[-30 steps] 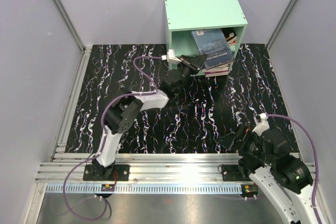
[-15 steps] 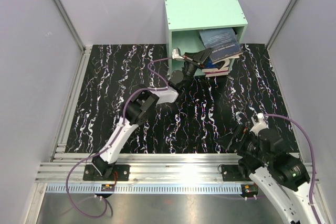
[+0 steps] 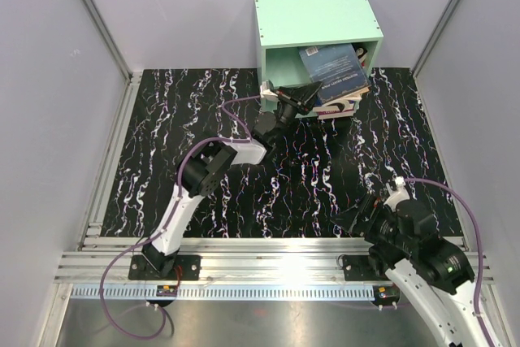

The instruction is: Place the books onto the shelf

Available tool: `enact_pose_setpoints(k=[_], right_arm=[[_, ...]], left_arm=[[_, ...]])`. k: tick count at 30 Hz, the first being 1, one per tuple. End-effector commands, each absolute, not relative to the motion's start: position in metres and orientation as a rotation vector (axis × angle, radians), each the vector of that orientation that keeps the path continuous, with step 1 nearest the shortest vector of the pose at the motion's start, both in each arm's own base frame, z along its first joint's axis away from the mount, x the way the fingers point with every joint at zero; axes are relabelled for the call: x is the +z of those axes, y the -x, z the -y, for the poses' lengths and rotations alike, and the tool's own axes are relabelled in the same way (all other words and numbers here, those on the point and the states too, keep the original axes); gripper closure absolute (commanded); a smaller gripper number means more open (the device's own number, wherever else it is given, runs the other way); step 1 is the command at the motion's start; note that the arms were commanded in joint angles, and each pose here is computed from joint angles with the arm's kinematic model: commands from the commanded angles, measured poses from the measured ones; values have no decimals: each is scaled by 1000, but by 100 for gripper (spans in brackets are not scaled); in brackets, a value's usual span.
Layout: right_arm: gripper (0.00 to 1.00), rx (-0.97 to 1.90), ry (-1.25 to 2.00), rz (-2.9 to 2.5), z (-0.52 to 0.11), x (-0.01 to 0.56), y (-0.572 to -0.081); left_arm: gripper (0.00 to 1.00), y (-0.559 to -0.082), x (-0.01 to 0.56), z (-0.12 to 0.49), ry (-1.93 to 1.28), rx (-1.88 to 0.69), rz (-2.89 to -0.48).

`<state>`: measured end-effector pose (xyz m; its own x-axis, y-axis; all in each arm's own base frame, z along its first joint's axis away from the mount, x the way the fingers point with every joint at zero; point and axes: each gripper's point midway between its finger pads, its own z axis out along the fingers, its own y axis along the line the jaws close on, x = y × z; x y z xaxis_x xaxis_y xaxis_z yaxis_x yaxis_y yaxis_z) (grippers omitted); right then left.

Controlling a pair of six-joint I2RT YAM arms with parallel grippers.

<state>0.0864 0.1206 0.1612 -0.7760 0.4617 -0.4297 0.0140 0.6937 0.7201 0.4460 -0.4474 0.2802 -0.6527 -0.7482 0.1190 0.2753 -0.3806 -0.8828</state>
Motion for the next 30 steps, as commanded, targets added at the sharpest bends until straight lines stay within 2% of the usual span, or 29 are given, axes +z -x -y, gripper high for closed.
enact_pose_setpoints(k=[1, 8, 11, 18, 26, 30], right_arm=[[0, 1024, -349, -2268, -126, 168, -86], [0, 1019, -355, -2269, -124, 164, -85], [0, 1020, -354, -2273, -125, 162, -85], [0, 1036, -356, -2278, -128, 157, -86], [0, 1039, -354, -2293, -131, 149, -88], [0, 1059, -349, -2287, -134, 149, -90]], left_arm=[[100, -370, 400, 412, 398, -2389, -743], [100, -366, 430, 412, 418, -2564, -615], [100, -357, 442, 403, 416, -2567, -606], [100, -347, 430, 404, 407, -2587, -705], [100, -313, 469, 412, 280, -2717, -620], [100, -307, 466, 415, 280, -2729, -648]])
